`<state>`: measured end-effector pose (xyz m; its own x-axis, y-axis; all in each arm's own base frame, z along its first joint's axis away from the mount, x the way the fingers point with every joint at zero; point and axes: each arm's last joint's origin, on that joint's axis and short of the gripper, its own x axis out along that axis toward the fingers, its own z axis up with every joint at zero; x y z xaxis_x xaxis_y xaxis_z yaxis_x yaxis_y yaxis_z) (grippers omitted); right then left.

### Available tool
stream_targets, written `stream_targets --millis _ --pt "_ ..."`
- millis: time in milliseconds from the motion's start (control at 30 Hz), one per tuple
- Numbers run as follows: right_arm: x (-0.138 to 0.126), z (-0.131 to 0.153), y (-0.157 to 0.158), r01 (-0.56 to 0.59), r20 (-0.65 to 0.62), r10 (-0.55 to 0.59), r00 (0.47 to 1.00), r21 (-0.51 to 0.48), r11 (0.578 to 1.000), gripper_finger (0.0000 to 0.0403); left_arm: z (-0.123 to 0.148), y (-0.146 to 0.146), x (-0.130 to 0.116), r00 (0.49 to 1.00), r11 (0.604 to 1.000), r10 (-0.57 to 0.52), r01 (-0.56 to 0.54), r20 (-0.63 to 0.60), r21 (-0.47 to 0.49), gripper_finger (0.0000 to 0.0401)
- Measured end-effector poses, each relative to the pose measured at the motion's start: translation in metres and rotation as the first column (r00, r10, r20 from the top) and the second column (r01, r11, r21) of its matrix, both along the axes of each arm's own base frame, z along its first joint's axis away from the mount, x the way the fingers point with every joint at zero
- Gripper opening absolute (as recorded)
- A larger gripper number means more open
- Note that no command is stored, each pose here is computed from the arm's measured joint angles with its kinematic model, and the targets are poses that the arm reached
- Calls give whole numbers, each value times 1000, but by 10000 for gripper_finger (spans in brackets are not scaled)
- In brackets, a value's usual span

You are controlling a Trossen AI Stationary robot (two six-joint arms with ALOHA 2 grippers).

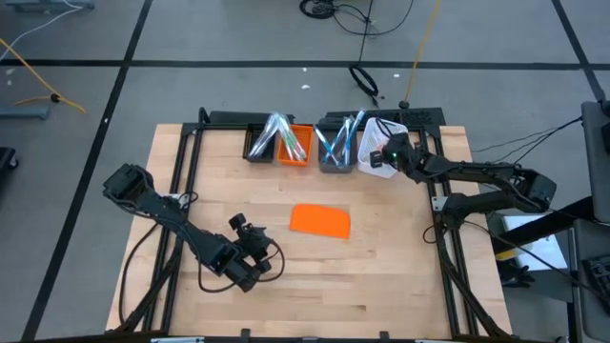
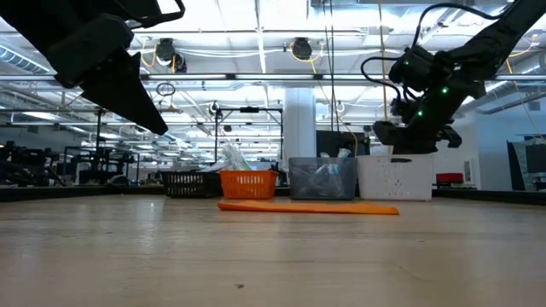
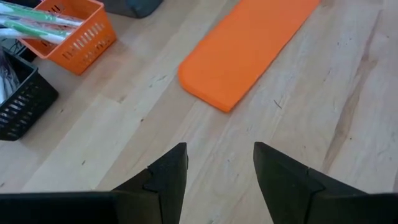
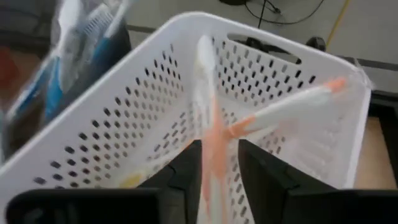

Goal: Pick & Place Toothbrushes
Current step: Put the orange toothbrush into the white bin, then return to home position

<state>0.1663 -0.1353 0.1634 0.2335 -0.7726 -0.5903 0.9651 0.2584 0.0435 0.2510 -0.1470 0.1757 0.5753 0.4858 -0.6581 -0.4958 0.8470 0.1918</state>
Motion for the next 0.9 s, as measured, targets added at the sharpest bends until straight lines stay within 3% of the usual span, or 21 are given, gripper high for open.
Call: stream_targets --millis 233,467,700,900 --pt "3 4 -2 -30 29 31 999 -37 999 139 0 1 0 1000 1000 3 -3 0 0 186" --pt "12 18 -1 -218 164 227 960 -72 973 176 0 3 3 1000 999 -20 20 -16 28 186" --pt "17 46 27 -413 198 450 871 -203 888 159 9 6 -3 995 990 46 -57 86 132 186" --pt "21 65 64 -564 186 628 756 -304 768 139 38 16 -22 988 984 58 -81 144 157 186"
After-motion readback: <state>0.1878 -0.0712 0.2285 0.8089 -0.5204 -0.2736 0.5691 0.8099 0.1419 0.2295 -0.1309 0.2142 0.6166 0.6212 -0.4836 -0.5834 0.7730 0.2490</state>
